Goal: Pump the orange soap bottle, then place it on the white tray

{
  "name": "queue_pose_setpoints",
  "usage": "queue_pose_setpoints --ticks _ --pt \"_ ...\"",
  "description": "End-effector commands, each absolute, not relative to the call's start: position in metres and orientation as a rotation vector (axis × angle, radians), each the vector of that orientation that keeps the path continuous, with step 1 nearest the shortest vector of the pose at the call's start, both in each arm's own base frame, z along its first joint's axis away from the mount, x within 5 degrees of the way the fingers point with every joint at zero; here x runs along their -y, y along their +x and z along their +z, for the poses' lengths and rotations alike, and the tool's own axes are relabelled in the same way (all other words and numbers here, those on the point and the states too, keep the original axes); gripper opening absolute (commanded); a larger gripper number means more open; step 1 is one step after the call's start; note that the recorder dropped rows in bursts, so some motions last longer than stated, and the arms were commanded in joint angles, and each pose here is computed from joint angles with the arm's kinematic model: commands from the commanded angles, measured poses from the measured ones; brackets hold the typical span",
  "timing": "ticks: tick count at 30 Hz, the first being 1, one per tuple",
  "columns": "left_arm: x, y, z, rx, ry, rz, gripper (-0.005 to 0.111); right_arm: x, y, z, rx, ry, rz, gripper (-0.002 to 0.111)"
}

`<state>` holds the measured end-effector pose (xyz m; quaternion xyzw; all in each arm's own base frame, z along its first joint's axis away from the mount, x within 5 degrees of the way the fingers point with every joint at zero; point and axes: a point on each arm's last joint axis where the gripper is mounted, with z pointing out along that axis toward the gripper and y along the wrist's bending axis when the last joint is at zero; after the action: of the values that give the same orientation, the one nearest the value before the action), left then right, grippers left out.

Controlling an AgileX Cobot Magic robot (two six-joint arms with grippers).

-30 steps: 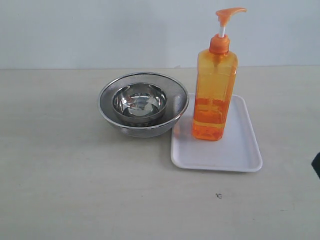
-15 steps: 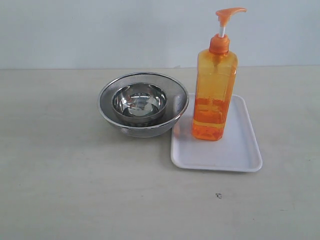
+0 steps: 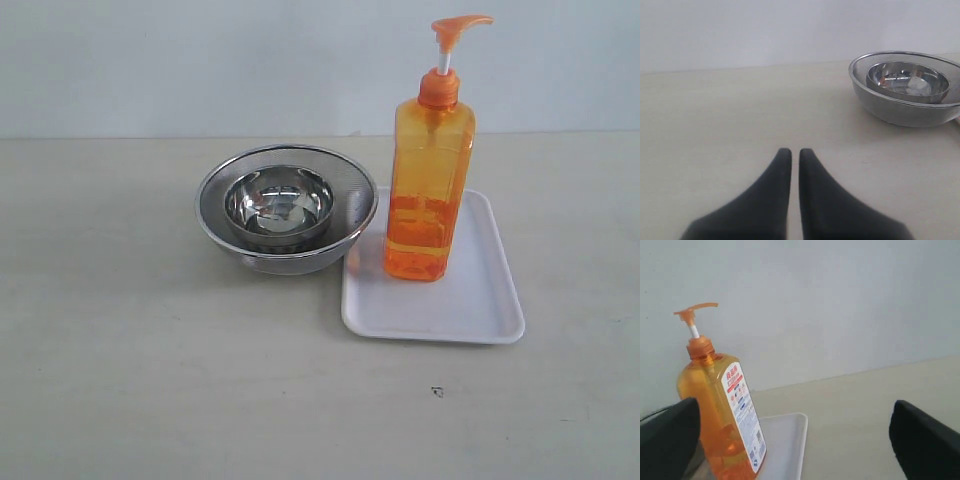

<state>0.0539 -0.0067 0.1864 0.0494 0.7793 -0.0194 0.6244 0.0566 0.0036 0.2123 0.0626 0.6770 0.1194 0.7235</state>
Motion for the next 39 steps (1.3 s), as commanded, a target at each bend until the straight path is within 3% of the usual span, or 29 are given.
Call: queue_pose_setpoints --ticks 1,16,39 --pt "0.006 0.054 0.185 -1.787 0.116 -0.036 0.005 -0.003 0.056 0.210 -1.518 0.075 0.189 0.093" --pt "0.006 0.054 0.185 -1.787 0.116 -0.036 0.005 -0.008 0.055 0.192 -1.713 -0.082 0.107 0.093" --pt "0.006 0.054 0.185 -1.787 0.116 -0.036 0.005 -0.002 0.054 0.184 -1.807 -0.005 0.066 0.093"
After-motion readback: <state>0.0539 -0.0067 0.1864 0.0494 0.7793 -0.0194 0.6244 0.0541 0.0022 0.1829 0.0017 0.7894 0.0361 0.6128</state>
